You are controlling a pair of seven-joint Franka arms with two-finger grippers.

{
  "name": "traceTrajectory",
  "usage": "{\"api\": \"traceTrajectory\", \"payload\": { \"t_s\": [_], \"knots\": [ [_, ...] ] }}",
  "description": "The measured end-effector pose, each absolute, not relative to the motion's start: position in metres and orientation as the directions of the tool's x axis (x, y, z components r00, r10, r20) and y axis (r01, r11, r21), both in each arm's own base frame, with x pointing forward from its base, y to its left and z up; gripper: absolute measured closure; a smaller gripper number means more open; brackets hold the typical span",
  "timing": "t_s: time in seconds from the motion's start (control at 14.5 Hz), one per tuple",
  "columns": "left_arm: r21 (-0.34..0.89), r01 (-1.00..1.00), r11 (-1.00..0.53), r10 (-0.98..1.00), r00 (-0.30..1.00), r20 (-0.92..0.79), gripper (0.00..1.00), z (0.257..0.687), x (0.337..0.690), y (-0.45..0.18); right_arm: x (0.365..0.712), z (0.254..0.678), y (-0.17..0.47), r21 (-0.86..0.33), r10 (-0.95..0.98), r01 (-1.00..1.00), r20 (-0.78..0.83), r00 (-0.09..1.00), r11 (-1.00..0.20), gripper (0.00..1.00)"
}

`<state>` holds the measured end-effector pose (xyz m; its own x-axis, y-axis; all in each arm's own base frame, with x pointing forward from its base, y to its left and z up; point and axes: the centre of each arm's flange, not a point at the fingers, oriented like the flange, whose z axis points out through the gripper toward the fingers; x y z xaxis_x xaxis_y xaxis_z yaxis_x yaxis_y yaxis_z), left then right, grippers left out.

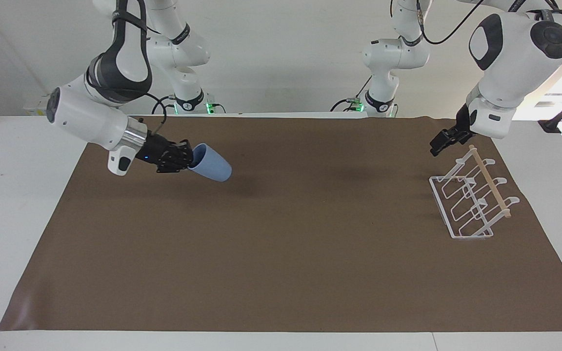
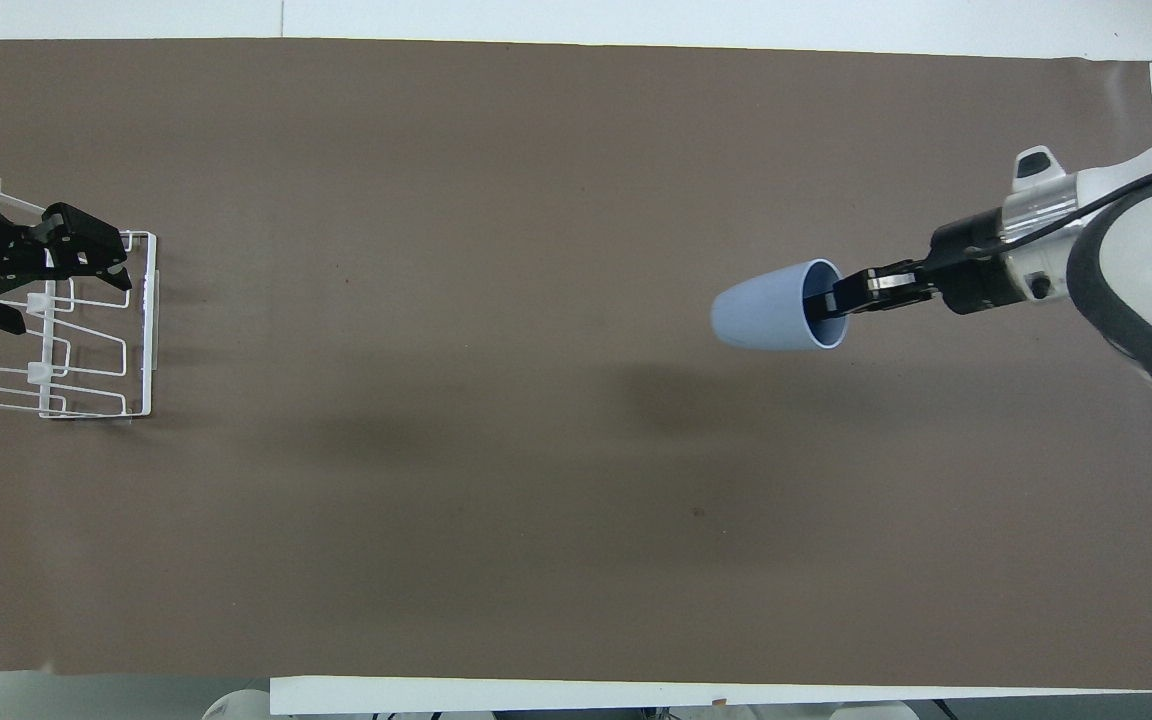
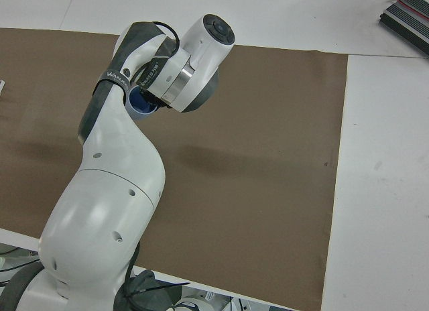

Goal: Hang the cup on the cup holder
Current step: 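Lift the cup with the right gripper while the left gripper approaches, then close the left gripper around the cup's base held by the right gripper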

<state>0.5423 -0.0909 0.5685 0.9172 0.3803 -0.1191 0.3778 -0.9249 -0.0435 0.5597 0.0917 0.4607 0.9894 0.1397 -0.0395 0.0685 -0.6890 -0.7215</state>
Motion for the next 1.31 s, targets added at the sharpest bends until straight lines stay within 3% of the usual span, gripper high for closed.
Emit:
{"api": "traceTrajectory", "payload": {
  "t_s": [0.21, 0.62, 0.9, 1.31],
  "knots": [
    [0.027, 0.619, -0.785, 0.613, 0.781, -0.119, 0.0, 0.573, 0.546, -0.116, 0.553, 0.471, 0.167, -0.786, 0.076, -0.041, -0.111, 0.991, -0.617, 0.95],
    [0.056, 0.94, -0.336, 0.909, 0.339, -0.244, 0.0, 0.584, 0.533, -0.2, 0.522, 0.48, 0.304, -0.802, -0.075, -0.161, -0.144, 0.987, -0.575, 0.95],
    [0.014, 0.97, -0.245, 0.934, 0.239, -0.267, 0.0, 0.587, 0.503, -0.272, 0.493, 0.475, 0.36, -0.794, -0.111, -0.184, -0.147, 0.983, -0.579, 0.95],
    [-0.099, 0.962, -0.255, 0.892, 0.195, -0.407, 0.0, 0.55, 0.482, -0.28, 0.493, 0.473, 0.359, -0.79, -0.125, -0.208, -0.167, 0.978, -0.577, 0.95]
  ]
}}
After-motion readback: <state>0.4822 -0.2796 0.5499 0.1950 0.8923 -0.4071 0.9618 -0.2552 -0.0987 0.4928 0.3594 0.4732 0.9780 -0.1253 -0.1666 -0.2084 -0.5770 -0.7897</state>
